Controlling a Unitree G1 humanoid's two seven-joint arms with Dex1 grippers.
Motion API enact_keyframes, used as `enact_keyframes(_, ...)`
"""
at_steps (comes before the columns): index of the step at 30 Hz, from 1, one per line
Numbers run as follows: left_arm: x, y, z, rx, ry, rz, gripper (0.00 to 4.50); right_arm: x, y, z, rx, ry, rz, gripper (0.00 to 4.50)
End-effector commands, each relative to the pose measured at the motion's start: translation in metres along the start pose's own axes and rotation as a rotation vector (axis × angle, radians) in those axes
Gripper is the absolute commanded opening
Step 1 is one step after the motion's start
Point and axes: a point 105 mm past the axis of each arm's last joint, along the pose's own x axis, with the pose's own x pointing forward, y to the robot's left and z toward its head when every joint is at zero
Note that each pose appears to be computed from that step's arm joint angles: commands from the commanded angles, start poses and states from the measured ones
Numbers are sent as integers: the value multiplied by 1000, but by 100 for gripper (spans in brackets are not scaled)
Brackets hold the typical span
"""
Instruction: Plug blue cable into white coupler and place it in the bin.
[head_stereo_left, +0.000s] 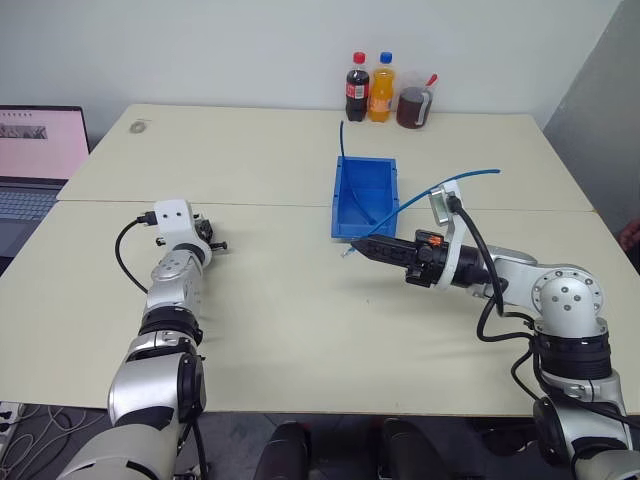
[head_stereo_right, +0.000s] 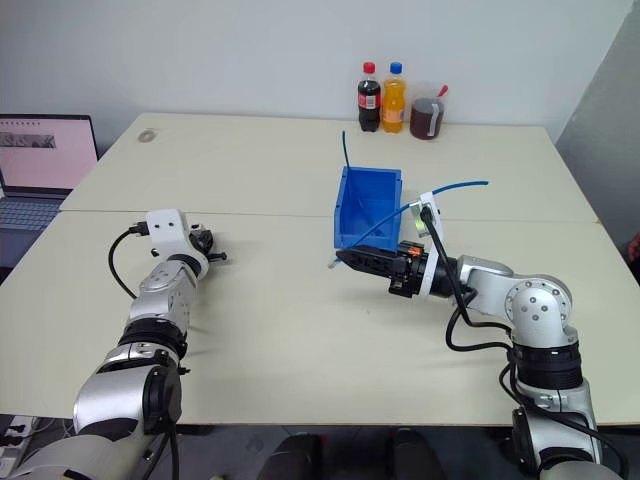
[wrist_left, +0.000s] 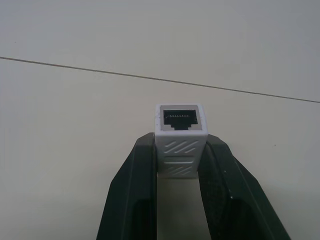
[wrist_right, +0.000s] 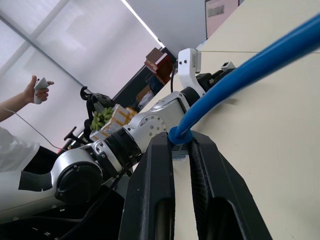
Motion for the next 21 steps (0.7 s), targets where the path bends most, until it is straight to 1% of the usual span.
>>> enact_keyframes(1,-9,-45,28,169,-74,-343,79,1,12,12,-86,-26,24,14)
enact_keyframes(3,-36,-79,23,268,-58,-667,79,4,15,11,-174,20,21,14)
enact_keyframes(5,-76,-100,14,361,-6,-968,79,7,18,9,-235,55,30,14)
enact_keyframes(7,-109,-109,3,450,60,-1174,79,9,20,7,-276,75,43,14)
enact_keyframes(9,-135,-119,-3,458,96,-1338,79,14,18,6,-319,82,42,14)
enact_keyframes(11,-146,-127,-13,499,111,-1430,79,19,14,4,-358,85,36,14)
enact_keyframes(13,-146,-130,-30,560,150,-1471,79,23,10,-3,-381,93,37,14)
enact_keyframes(15,-144,-132,-43,571,181,-1512,79,26,1,-15,-410,117,33,14)
enact_keyframes(19,-139,-137,-57,602,170,-1578,79,33,-9,-42,-569,161,64,14)
enact_keyframes(21,-139,-138,-61,611,166,-1611,79,38,-10,-53,-612,164,93,14)
